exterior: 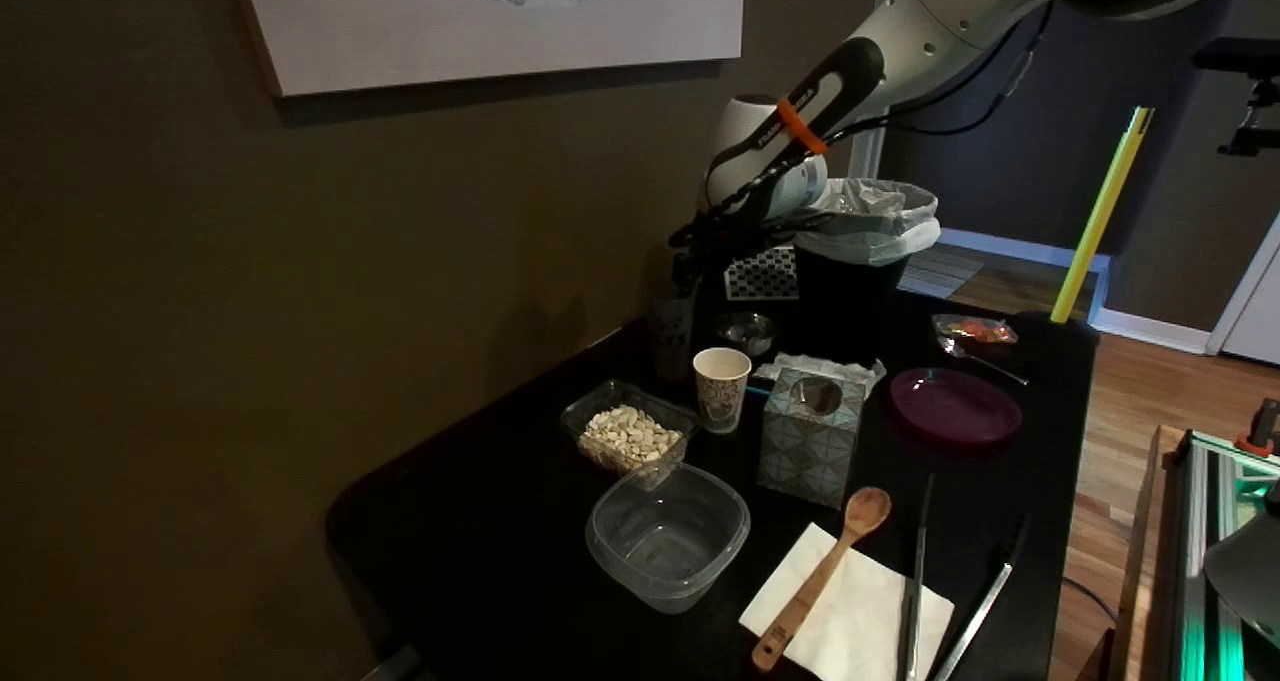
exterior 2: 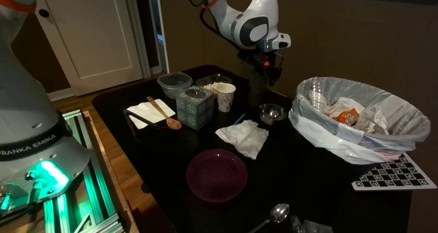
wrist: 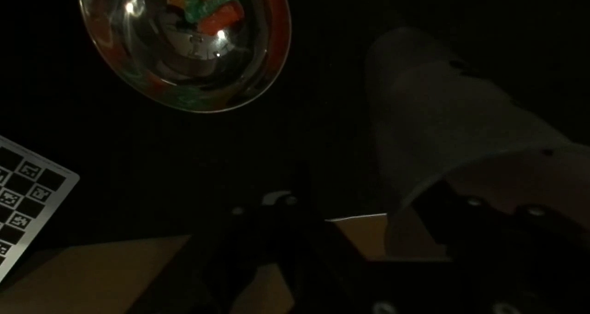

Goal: Pour the contents of the plastic cup into the paper cup

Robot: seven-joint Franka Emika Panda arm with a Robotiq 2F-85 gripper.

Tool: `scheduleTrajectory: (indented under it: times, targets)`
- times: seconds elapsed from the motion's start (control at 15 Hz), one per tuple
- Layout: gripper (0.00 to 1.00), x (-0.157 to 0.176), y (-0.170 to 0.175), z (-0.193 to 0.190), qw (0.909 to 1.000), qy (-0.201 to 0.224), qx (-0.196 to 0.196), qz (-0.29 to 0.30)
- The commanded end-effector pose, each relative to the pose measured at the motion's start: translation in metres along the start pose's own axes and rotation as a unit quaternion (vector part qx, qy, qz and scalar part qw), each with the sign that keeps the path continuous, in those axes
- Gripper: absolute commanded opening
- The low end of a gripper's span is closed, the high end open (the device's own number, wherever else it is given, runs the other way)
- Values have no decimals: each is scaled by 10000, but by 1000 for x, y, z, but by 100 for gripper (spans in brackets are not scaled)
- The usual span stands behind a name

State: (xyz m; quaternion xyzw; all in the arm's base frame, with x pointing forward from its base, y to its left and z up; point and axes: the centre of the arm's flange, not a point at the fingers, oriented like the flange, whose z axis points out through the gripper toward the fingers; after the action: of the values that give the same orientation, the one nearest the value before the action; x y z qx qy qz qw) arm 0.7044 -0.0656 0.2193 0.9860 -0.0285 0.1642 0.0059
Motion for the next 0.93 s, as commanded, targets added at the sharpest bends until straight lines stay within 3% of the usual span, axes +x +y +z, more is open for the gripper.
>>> scheduleTrajectory:
  times: [0.0, 0.07, 0.2, 0.33, 0.73, 0.87]
  targets:
    - [92, 7, -7, 15, 9997, 149, 30, 216]
    - [95, 8, -8, 16, 9996, 157, 34, 232]
    - [61, 10, -11, 18, 9995, 183, 50, 265]
    - [55, 13, -13, 17, 9993, 214, 59, 289]
    - [6, 16, -15, 20, 9990, 255, 72, 371]
    - [0, 16, -15, 21, 9989, 247, 76, 399]
